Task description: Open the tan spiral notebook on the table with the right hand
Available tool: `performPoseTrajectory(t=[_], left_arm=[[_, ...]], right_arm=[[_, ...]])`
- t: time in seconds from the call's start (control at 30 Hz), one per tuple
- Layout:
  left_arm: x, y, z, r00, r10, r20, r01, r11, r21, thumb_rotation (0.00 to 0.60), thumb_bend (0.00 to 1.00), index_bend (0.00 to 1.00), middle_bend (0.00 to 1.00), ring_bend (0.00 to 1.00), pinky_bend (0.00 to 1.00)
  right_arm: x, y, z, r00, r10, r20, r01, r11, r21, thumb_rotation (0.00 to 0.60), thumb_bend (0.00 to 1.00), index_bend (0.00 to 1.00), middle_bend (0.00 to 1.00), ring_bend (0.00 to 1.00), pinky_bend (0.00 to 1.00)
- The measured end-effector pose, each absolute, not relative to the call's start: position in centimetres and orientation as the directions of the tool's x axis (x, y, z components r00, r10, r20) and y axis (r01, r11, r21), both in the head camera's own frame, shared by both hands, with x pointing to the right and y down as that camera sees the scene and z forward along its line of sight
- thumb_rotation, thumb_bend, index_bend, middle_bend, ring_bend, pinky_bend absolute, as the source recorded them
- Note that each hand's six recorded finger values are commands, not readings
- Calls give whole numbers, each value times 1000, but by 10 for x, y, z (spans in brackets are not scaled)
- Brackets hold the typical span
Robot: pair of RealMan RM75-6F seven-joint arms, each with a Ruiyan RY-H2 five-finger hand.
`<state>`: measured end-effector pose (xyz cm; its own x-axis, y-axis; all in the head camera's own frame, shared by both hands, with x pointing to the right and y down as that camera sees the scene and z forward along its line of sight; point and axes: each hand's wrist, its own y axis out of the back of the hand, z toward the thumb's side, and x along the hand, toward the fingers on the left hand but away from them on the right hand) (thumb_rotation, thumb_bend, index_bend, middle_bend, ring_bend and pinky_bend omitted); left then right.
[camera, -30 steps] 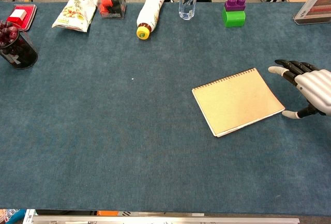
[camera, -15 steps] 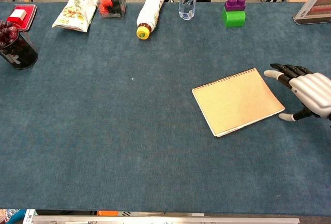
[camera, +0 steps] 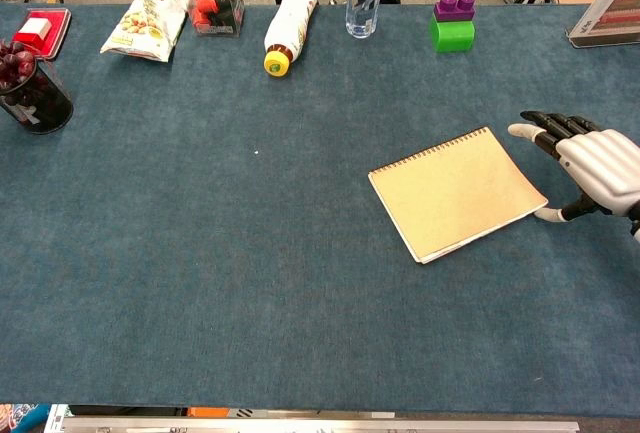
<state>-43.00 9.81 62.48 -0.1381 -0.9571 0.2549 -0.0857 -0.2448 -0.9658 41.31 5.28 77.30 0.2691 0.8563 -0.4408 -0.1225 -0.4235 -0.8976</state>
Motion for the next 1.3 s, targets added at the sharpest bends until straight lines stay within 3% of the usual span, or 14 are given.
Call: performPoseTrajectory(t=[1.3], left_arm=[[-431,97,624,-143,-957,254,-87,-243,-966,600,241,475,300,244,374]], right_arm=[[416,13,783,207,888,-410,-110,-395,-912,600,123,126,19,0,102]])
